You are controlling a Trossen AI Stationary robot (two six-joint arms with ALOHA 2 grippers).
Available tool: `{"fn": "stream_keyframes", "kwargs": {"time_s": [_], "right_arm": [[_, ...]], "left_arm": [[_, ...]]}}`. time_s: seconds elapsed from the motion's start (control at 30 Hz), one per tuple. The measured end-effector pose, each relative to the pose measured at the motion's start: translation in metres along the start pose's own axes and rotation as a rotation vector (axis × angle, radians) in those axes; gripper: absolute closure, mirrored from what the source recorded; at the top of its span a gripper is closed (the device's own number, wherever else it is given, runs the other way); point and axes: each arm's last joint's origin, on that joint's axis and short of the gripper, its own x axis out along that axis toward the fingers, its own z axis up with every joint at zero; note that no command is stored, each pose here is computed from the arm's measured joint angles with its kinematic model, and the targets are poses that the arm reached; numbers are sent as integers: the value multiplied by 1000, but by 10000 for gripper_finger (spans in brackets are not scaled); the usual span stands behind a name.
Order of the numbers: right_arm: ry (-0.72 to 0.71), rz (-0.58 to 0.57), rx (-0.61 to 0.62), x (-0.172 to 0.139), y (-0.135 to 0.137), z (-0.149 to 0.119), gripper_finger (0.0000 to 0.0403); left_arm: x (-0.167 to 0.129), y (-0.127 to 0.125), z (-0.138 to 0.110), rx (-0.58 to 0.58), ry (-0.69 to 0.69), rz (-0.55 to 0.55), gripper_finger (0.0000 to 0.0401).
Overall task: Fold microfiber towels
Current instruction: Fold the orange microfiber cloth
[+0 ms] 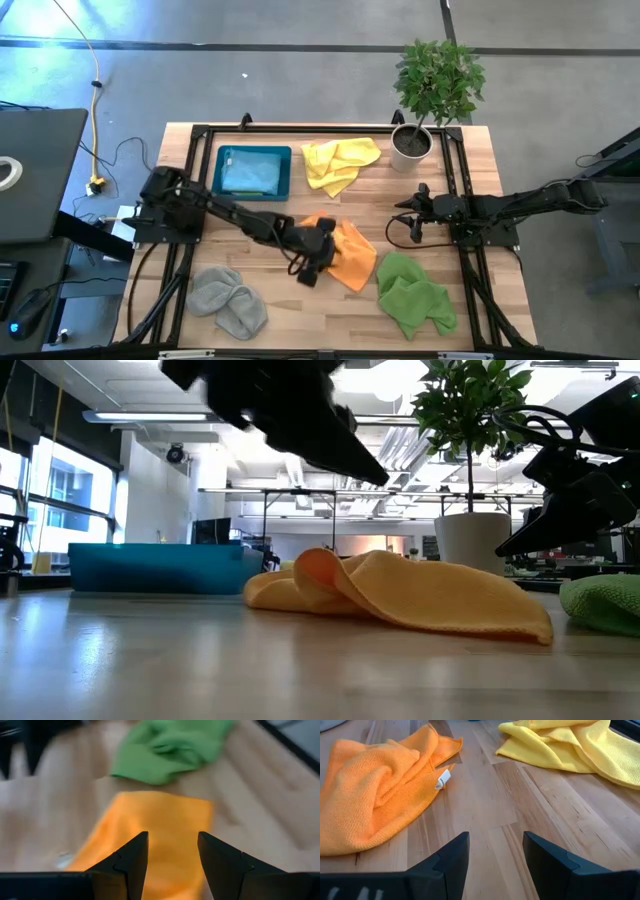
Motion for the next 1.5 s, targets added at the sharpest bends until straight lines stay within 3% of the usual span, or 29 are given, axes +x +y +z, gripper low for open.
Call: {"fn": "stream_keyframes", "kwargs": {"time_s": [0.2, 0.47, 1.0, 1.23, 1.5], "right_arm": [[1, 0, 0, 0, 0, 0, 224], [0, 0, 0, 0, 0, 0, 224], [0, 0, 0, 0, 0, 0, 224], [-1, 0, 0, 0, 0, 0, 224], [-1, 0, 0, 0, 0, 0, 224]], "left_arm": [[13, -28, -9, 110, 60, -27, 240], [44, -36, -16, 174, -54, -38, 236], [77, -39, -32, 164, -99, -91, 201], [96, -33, -37, 152, -18, -94, 201], [98, -21, -31, 72, 60, -88, 201]]}}
